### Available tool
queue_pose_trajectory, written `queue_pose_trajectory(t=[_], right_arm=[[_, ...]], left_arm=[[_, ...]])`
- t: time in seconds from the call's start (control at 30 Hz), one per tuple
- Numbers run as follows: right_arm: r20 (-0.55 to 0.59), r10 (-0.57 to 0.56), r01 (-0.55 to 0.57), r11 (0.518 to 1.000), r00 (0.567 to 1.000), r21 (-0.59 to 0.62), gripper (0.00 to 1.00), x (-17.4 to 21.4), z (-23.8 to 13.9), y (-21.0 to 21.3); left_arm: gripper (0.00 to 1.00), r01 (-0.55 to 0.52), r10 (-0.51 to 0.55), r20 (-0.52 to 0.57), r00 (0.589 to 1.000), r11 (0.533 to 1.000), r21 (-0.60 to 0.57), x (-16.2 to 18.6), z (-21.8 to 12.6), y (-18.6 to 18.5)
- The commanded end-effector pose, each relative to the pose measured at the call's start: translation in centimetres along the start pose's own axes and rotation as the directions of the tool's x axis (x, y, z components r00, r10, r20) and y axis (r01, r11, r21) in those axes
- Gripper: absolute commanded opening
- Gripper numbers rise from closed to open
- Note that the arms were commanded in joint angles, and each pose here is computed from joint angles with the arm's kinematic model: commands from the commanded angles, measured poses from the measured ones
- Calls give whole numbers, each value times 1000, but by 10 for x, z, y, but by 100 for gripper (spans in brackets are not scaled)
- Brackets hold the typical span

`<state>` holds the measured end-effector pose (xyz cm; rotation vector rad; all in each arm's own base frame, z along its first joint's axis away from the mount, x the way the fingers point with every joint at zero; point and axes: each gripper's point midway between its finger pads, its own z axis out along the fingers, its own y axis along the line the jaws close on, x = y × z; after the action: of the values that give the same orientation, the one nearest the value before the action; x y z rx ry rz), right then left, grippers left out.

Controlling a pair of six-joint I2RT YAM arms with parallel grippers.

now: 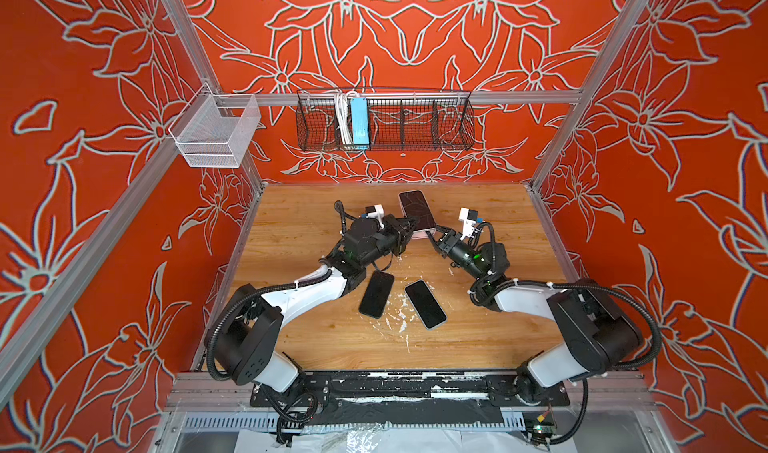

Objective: Take the phone out of the phone case
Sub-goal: 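Pull the pink case off the phone with the right gripper, moving it away, then lower the pink case onto the table with the right gripper and release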

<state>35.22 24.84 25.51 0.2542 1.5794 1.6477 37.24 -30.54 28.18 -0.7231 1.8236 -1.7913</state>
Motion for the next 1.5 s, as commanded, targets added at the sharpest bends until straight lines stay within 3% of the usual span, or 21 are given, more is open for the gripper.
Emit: queue_pose_trajectory(t=[0.0,0.37,0.6,0.9,1.07,1.27,1.47], right_arm=[[-2,-65,65,997,998,49,0,3,3,-14],[7,-187,182,963,982,201,0,-13,-1,-45],[22,-191,179,949,981,261,0,-34,-11,-64],[25,-168,136,866,985,482,0,-74,-85,-108],[38,-182,122,787,983,605,0,-104,-129,-127],[54,-143,82,793,988,604,0,-134,-150,-149],[71,-137,61,768,988,637,0,-164,-161,-193]], left_arm=[[0,-29,38,-55,998,988,149,15,-9,-58],[0,-8,24,-88,996,983,181,35,-30,-71],[0,-53,65,-63,996,984,170,38,-50,-72],[0,-115,120,-26,992,984,138,34,-58,-52],[0,-160,164,-28,986,979,123,34,-54,-45],[0,-244,247,-12,969,963,117,20,-40,-43],[0,-323,324,-18,946,944,61,4,-13,-35]])
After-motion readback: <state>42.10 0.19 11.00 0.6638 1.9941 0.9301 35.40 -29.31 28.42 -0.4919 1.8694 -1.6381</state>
